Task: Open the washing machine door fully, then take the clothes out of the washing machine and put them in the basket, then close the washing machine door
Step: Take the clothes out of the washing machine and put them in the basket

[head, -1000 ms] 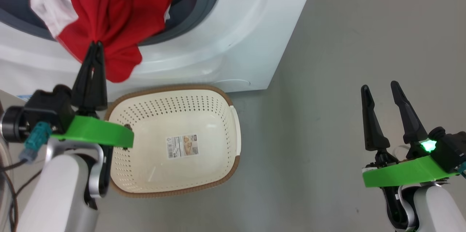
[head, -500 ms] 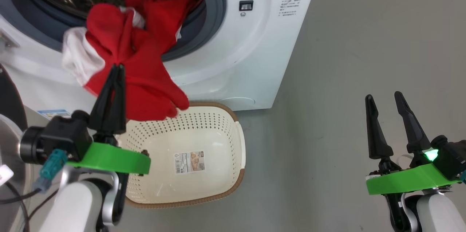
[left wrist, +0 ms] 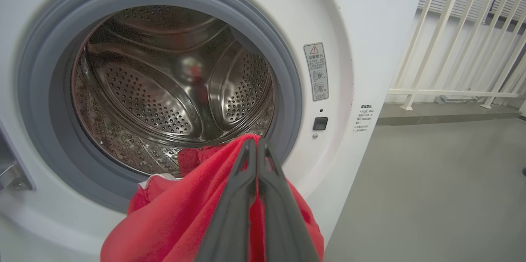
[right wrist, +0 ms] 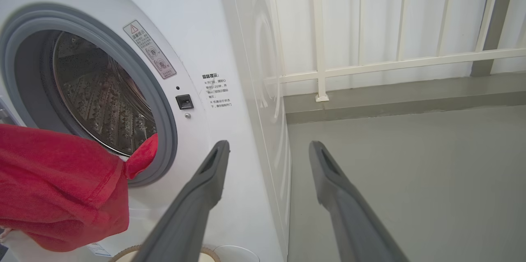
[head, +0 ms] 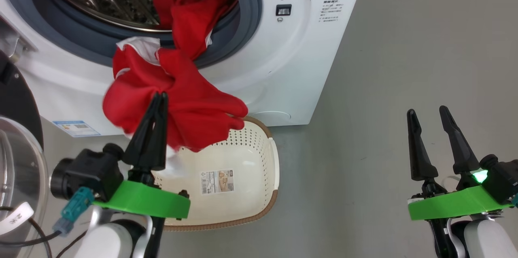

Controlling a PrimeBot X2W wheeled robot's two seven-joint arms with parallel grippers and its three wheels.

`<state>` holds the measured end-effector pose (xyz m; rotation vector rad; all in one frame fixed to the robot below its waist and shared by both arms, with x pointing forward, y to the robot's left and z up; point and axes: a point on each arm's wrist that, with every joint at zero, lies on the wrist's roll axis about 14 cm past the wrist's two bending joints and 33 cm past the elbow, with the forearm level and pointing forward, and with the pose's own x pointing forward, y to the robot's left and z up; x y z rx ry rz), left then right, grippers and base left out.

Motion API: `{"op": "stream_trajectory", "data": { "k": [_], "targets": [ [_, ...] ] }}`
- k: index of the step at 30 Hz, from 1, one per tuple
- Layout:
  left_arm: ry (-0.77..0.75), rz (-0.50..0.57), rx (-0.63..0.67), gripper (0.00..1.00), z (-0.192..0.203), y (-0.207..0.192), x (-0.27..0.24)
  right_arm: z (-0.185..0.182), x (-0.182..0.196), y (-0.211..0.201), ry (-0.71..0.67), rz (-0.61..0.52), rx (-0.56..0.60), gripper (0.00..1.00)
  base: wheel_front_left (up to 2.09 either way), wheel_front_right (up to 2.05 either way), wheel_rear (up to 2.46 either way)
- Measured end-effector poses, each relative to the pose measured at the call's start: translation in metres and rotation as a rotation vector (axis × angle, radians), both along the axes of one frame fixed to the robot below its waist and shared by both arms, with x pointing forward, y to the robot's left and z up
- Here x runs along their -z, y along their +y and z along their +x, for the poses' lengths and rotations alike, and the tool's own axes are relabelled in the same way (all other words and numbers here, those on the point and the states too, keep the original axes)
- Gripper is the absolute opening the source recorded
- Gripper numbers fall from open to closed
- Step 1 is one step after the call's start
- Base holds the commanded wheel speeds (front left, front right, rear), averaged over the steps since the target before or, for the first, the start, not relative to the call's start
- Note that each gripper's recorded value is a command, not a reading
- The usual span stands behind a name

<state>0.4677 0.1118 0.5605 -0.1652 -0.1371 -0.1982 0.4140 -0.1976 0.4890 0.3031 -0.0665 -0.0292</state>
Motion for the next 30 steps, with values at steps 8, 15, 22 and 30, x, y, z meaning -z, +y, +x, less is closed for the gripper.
{"op": "stream_trajectory", "data": {
  "k": [8, 15, 22, 30],
  "targets": [
    [0.145, -0.036, 0.008, 0.00, -0.002, -0.007, 0.052, -0.001, 0.002, -0.002, 0.006, -0.002, 0.005, 1.00, 0.00, 0.00, 0.00],
    [0.322, -0.018, 0.031, 0.00, -0.007, -0.016, 0.122, -0.001, 0.007, -0.006, 0.021, -0.005, 0.016, 1.00, 0.00, 0.00, 0.00],
    [0.402, -0.004, 0.063, 0.00, 0.006, -0.027, 0.157, 0.000, 0.013, -0.009, 0.037, -0.010, 0.026, 1.00, 0.00, 0.00, 0.00],
    [0.572, 0.045, 0.081, 0.00, 0.000, -0.030, 0.211, 0.001, 0.023, -0.016, 0.068, -0.021, 0.045, 1.00, 0.00, 0.00, 0.00]
  ]
}}
